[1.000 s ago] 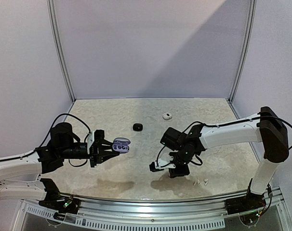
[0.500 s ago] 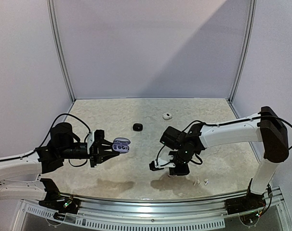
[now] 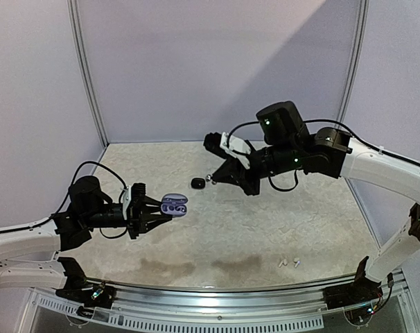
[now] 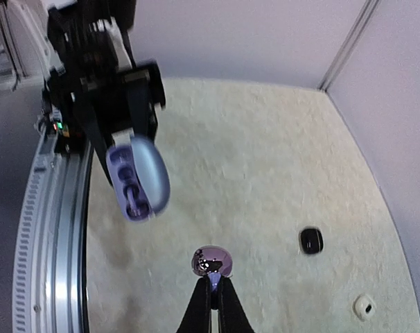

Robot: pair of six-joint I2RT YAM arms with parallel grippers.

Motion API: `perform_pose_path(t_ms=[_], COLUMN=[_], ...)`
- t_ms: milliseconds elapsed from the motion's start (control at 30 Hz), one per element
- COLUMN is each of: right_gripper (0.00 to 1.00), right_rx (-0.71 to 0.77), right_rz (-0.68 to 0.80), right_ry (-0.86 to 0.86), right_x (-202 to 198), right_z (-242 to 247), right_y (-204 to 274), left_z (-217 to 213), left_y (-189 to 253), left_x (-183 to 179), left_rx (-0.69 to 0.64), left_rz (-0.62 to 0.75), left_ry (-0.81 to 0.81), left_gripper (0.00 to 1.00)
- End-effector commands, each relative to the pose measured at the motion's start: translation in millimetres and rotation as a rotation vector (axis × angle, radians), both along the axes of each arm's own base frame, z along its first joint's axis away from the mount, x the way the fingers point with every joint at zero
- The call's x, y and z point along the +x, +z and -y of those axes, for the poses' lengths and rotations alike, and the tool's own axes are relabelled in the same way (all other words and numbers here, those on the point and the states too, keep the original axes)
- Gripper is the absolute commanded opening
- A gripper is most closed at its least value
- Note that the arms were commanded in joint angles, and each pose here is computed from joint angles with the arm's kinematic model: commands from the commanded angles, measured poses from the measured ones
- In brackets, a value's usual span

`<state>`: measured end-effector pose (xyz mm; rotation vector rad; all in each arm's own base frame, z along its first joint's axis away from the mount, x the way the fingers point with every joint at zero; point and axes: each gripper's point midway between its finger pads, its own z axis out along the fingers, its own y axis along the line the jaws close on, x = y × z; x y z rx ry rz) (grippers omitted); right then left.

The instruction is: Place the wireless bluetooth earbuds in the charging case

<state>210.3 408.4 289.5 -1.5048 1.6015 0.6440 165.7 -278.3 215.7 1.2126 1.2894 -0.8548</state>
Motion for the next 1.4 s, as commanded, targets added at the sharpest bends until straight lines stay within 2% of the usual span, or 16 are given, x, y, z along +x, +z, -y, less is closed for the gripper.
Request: perform_pose_path(t_ms=[0, 100, 367, 1200, 1367], right_gripper=[0.00, 0.00, 0.00, 0.00, 0.06], right_rx=[0.227, 0.234, 0.086, -0.169, -0.174], right_rz=[-0.025, -0.010, 0.002, 0.075, 0.090], right_ry=[0.129, 0.187, 0.308, 0.284, 0.291], right_x=[-31, -45, -73, -52, -52], right_z=[-39, -57, -88, -91, -99], right_y=[51, 57, 24, -35, -37], left_z=[3, 4, 5, 5, 5], left_y=[13, 17, 17, 13, 12], left_x=[-7, -8, -8, -10, -9], left_rx=[-0.059, -0.075, -0.069, -0.048, -0.047], left_rz=[0.016, 0.023, 0.032, 0.052, 0.054], left_ry=[-0.044, -0.050, -0.059, -0.069, -0.069], left_gripper=[0.00, 0.00, 0.00, 0.00, 0.00])
